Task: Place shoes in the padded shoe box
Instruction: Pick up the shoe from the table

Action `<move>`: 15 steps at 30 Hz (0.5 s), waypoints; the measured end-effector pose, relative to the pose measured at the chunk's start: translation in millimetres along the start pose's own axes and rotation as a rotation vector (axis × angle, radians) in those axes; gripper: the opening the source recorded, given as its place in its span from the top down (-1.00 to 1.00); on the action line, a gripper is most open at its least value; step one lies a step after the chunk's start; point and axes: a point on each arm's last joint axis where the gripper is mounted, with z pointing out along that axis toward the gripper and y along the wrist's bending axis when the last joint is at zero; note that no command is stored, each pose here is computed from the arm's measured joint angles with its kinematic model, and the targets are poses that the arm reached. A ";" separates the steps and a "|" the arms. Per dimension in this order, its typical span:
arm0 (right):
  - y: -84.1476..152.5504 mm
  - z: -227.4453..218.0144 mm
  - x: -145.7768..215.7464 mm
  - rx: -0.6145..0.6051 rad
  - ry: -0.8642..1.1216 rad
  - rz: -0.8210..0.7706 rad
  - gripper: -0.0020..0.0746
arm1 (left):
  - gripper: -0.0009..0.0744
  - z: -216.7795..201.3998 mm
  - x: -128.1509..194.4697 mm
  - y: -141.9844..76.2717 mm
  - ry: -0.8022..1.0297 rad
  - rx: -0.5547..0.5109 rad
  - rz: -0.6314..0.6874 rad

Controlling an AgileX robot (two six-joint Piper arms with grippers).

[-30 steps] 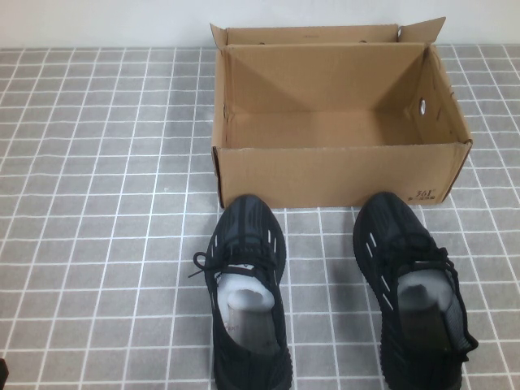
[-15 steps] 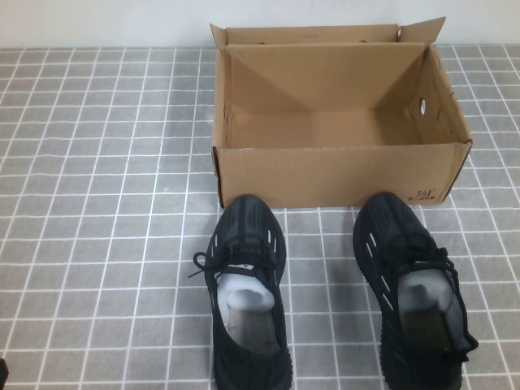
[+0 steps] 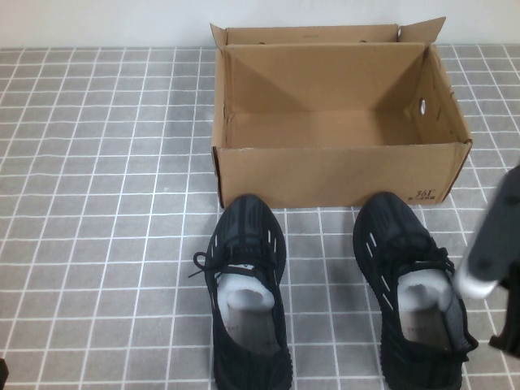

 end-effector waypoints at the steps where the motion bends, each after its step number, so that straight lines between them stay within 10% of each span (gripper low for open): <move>1: 3.3 2.2 -2.4 -0.002 0.005 -0.050 0.93 | 0.99 0.0 0.0 0.0 0.000 0.000 0.000; 15: 13.0 29.7 -13.0 -0.028 0.052 -0.195 0.09 | 0.99 0.0 0.0 0.0 0.000 0.000 0.000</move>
